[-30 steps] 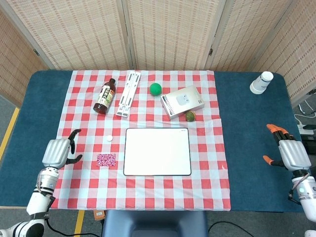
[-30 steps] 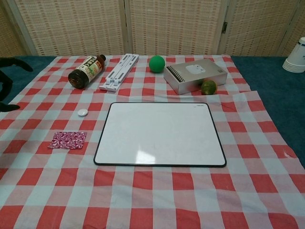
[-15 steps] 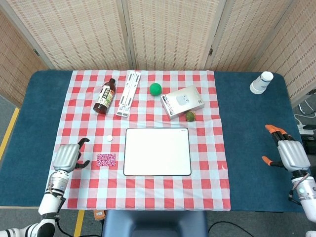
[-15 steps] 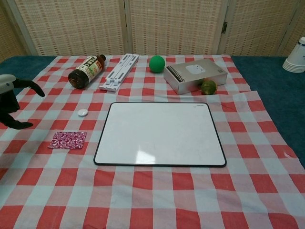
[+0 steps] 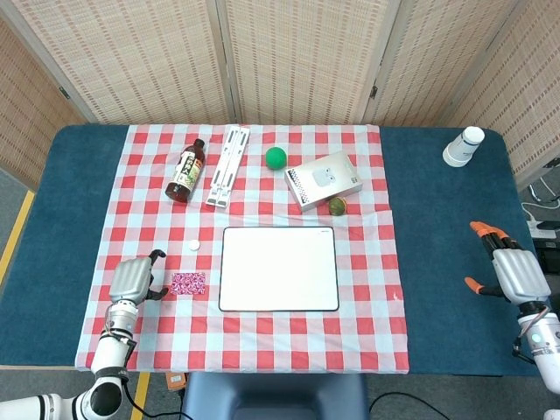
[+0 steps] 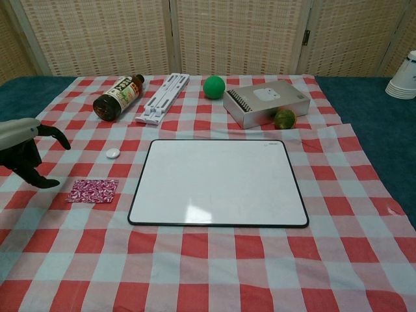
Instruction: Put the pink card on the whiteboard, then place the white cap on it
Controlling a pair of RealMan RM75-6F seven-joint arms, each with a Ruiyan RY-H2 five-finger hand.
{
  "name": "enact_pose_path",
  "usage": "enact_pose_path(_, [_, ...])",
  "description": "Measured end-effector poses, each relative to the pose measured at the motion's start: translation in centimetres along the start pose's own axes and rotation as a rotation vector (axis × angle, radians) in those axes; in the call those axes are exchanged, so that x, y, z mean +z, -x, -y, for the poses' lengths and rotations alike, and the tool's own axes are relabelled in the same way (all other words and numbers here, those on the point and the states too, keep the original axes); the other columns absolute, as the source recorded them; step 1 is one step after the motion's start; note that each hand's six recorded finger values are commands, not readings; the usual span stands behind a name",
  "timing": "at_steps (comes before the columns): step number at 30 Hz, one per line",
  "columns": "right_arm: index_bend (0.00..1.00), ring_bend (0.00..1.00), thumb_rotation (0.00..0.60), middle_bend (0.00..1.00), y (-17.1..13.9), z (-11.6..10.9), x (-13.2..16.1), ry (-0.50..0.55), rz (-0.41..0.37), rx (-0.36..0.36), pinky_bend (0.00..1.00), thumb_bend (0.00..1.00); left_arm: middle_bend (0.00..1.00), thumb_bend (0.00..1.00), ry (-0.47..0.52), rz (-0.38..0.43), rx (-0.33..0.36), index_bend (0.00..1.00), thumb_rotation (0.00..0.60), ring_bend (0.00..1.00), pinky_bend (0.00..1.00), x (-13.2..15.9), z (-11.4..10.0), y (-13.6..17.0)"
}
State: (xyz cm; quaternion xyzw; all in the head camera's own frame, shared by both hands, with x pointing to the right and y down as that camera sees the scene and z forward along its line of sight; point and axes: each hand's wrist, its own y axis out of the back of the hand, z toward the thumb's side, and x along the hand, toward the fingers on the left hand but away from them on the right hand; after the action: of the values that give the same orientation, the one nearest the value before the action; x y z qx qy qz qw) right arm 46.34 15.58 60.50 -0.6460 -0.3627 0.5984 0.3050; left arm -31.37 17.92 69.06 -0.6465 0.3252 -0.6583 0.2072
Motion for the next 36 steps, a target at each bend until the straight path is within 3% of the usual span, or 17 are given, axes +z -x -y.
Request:
enact_pose_path(11, [0.01, 0.0, 0.6, 0.07, -0.2, -0.4, -0.2, 0.01, 0.004, -0.008, 0.26, 0.15, 1.0, 0.23, -0.004, 0.049, -0.022, 0.29, 0.6, 1.0, 1.0, 1.9, 0.9, 0.8])
enact_pose_path(18, [0.01, 0.0, 0.6, 0.07, -0.3, -0.6, -0.3, 0.014, 0.002, -0.012, 0.26, 0.15, 1.0, 0.23, -0.045, 0.116, -0.047, 0.3, 0.6, 1.0, 1.0, 3.2, 2.7, 1.7])
enact_pose_path(36, [0.01, 0.0, 0.6, 0.07, -0.1, -0.4, -0.4, 0.013, 0.008, -0.007, 0.26, 0.15, 1.0, 0.23, -0.061, 0.108, -0.061, 0.31, 0.6, 1.0, 1.0, 3.6, 3.5, 0.2])
